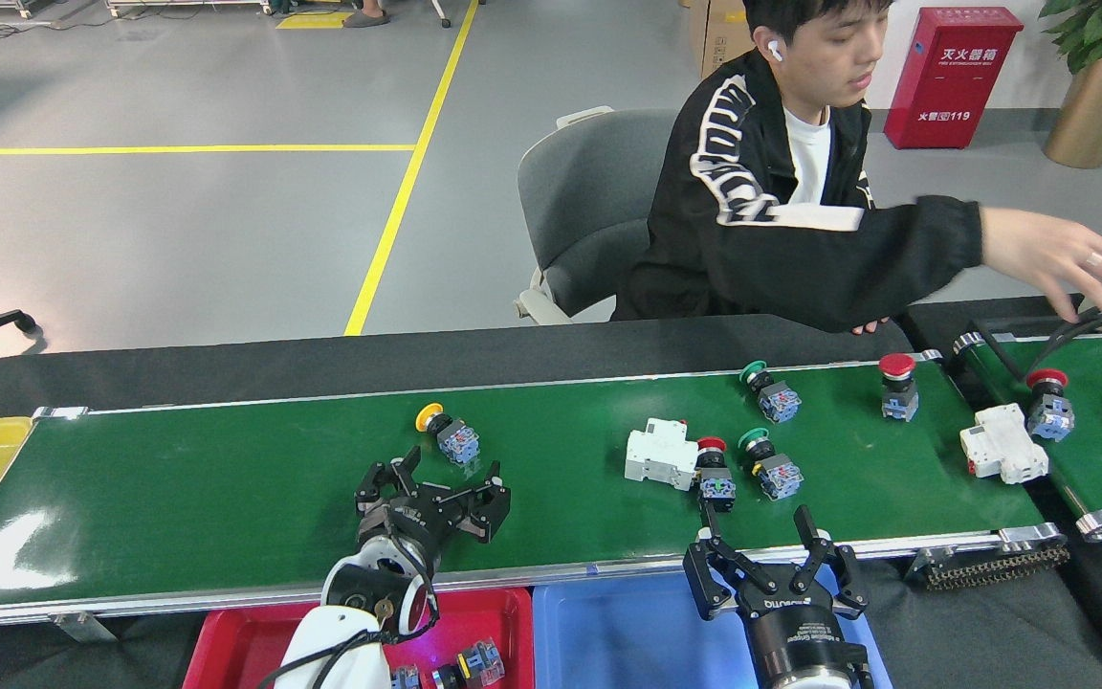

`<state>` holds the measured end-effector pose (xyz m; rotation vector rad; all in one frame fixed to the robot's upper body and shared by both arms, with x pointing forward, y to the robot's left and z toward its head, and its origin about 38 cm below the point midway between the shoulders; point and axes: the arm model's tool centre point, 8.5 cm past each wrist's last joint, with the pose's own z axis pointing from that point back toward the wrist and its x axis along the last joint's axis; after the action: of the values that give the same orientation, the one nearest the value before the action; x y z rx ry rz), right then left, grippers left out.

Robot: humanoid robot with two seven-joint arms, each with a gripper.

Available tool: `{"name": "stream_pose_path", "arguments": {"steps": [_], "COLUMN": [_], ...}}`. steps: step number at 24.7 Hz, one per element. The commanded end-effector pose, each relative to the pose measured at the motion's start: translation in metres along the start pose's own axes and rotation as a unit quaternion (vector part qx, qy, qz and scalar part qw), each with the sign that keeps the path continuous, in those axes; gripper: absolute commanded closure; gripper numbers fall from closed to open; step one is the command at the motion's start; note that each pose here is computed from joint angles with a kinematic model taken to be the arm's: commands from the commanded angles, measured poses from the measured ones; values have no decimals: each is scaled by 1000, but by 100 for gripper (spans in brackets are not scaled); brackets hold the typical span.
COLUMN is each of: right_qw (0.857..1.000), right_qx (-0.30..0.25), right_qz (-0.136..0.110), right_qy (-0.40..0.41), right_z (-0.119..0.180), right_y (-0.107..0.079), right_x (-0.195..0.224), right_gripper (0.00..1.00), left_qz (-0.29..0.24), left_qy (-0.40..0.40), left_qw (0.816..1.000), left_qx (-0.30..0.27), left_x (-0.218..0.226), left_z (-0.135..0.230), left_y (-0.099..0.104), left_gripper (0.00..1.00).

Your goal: Pick switch part from conveyor to tray

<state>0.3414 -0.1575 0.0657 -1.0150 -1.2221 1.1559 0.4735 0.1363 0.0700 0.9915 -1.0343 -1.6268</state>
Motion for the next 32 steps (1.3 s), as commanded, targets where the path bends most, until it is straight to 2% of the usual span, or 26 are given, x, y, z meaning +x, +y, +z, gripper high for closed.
{"name": "stream_pose_path", "arguments": {"steps": [1,4,6,8,9,10,11,12,13,14,16,17,20,22,24,26,29,32], "right_qw": [1000,999,999,998,998,997,997,997,997,997,997,997,997,997,997,996,995,993], "right_qx": [3,37,34,52,60,64,65,69,70,69,71,74,71,60,51,49,42,6], "right_qz": [-6,5,-1,10,13,16,20,22,22,23,21,21,19,13,4,-2,-10,-27], "right_qy": [-7,-18,-22,-24,-25,-26,-26,-26,-29,-29,-30,-30,-32,-36,-49,-74,-87,-116], "right_z": [-13,-38,-57,-69,-75,-82,-88,-90,-91,-91,-90,-90,-89,-87,-81,-77,-68,-47], "right_y": [-2,13,5,15,18,19,17,18,19,19,19,20,16,7,-4,-12,-17,-39], "right_x": [15,33,44,47,49,52,53,53,53,53,54,54,55,57,62,71,75,88], "right_gripper": [0,1,2,7,16,36,49,50,57,79,82,84,84,84,84,84,84,84], "left_qz": [-1,-2,-3,-1,-2,-1,-1,-2,-7,-15,-16,-14,26,46,44,52,33,23], "left_qy": [5,10,18,29,35,39,41,42,42,44,35,31,16,-3,-13,-38,-84,-115], "left_qw": [1000,1000,1000,1000,999,999,999,999,999,998,999,999,999,999,999,998,994,992], "left_qx": [27,15,1,-11,-19,-23,-25,-26,-29,-32,-35,-37,-28,-15,4,28,57,52], "left_x": [-5,-11,-16,-21,-23,-24,-27,-30,-35,-41,-44,-44,-43,-40,-51,-60,-74,-76], "left_z": [-12,-22,-25,-29,-32,-34,-35,-35,-35,-34,-33,-32,-28,-23,-7,17,76,127], "left_y": [19,11,1,-3,-6,-8,-10,-11,-13,-16,-20,-23,-26,-23,-27,-32,-51,-79], "left_gripper": [0,0,0,0,0,1,8,23,41,57,80,83,83,86,87,87,87,87]}}
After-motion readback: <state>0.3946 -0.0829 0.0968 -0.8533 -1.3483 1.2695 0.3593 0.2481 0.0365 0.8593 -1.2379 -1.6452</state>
